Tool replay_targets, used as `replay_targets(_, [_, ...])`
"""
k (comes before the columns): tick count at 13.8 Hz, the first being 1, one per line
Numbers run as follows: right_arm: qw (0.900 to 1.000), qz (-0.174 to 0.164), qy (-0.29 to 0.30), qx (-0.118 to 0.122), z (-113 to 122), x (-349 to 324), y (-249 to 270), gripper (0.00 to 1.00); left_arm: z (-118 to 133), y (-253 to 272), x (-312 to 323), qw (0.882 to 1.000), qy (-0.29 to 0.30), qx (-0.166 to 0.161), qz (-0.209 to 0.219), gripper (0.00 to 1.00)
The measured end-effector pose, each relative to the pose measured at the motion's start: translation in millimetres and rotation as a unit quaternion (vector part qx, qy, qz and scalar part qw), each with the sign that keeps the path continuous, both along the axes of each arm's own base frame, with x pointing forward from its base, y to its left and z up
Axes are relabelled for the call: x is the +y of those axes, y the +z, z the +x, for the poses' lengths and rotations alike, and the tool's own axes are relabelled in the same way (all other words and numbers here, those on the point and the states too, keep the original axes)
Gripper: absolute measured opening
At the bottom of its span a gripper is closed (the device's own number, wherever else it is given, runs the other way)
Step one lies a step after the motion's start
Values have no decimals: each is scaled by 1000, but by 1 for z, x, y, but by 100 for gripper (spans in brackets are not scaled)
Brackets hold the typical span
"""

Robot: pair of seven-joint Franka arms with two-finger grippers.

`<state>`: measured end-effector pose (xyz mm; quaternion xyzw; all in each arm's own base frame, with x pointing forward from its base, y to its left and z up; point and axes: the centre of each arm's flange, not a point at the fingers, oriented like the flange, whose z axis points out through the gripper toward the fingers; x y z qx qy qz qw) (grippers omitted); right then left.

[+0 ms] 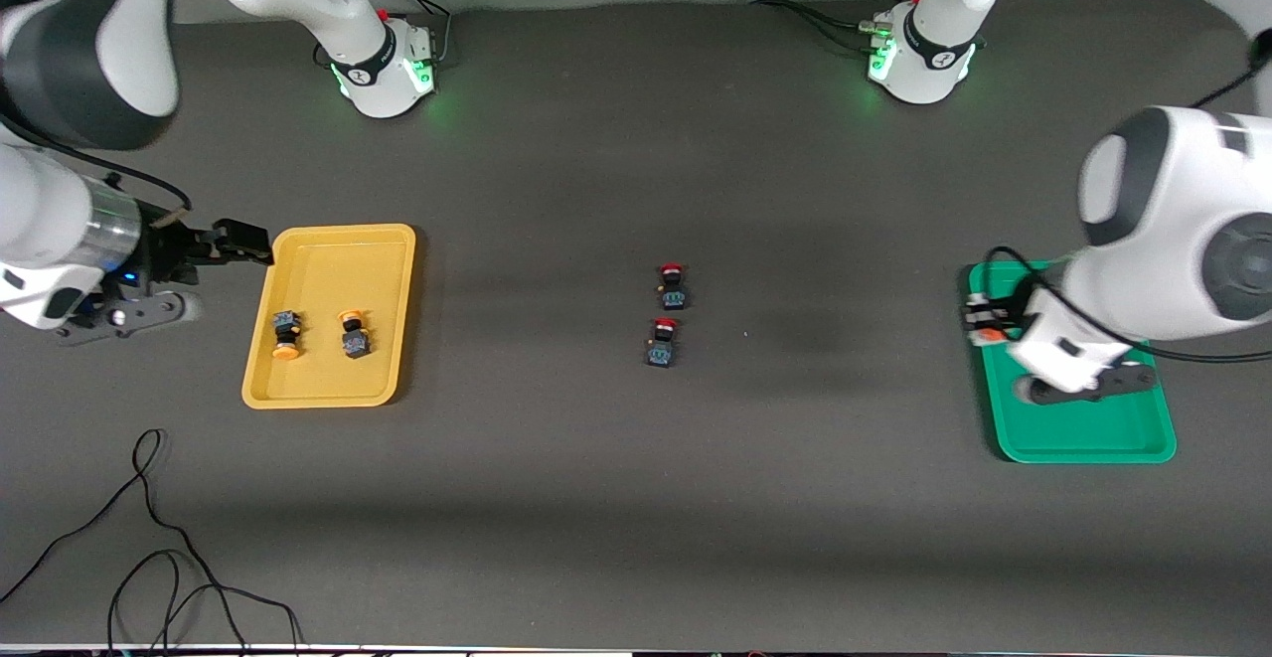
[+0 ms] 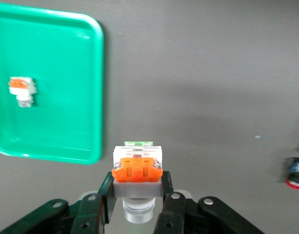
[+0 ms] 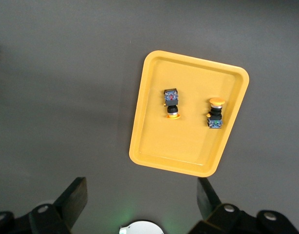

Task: Place green and yellow buttons in trays
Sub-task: 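Carry the white button into the green tray with the left gripper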

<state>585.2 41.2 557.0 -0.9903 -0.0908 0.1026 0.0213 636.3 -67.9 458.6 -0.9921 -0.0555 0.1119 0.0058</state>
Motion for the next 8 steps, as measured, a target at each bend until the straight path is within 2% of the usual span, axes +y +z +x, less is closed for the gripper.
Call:
replay_targets(4, [1000,15,-15,-14,-22,-21,8,100,6,-34,76,999,-44,9,15,41])
replay_targets(8, [999,16,-32,-26,-35,-44,12,100,0,-91,119,997,-75,-9,9,41])
